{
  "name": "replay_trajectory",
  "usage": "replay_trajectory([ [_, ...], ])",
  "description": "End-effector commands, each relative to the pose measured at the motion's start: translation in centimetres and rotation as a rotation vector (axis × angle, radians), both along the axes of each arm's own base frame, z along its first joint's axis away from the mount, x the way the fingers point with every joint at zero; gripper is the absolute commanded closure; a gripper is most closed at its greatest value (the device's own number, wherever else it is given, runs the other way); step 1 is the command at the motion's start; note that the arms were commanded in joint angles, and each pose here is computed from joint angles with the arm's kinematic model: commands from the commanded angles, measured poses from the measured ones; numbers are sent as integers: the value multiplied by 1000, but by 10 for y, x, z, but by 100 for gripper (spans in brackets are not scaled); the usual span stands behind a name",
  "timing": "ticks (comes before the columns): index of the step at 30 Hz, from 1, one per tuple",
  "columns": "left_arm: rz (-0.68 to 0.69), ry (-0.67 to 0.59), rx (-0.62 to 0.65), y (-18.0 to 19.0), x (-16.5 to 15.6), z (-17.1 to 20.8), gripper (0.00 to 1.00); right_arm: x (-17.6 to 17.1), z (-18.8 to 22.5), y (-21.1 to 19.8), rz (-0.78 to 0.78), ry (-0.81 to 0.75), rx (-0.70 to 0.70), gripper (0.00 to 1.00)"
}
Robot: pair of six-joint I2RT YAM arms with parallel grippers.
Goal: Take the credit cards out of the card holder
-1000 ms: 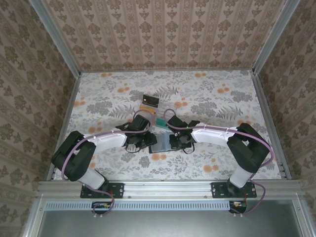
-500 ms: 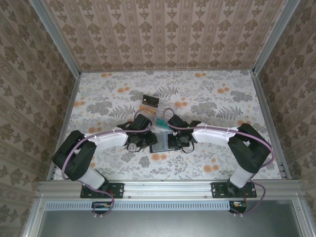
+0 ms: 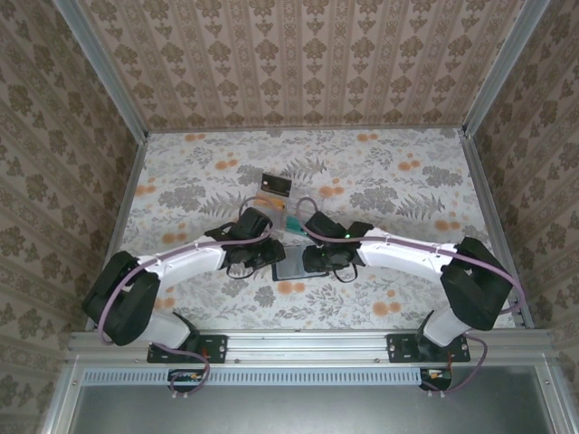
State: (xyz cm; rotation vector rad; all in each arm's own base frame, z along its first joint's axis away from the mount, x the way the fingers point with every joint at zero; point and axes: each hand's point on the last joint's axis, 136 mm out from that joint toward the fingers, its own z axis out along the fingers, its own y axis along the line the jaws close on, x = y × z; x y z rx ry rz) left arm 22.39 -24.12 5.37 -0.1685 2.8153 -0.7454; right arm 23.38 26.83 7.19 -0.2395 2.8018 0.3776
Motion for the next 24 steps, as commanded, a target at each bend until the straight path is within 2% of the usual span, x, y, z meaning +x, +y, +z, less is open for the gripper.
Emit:
replay_trajectory([
  [1,58,6,19,19,-1,0,60,-1,-4,10,56,-13,-80,49],
  [5,95,4,9,31,-2,1,58,5,-17,28,72,17,-82,44],
  [11,94,15,-40,29,-5,2,57,12,-40,28,64,57,-155,45],
  [14,74,20,-90,20,-5,5,57,11,-50,22,52,79,-182,50],
  [17,57,23,-128,13,-5,6,58,10,-57,17,61,87,-208,60],
  [20,46,28,-129,9,-4,6,58,8,-65,7,68,90,-254,66],
  [24,20,34,-139,2,-1,6,61,4,-71,0,69,102,-272,69],
])
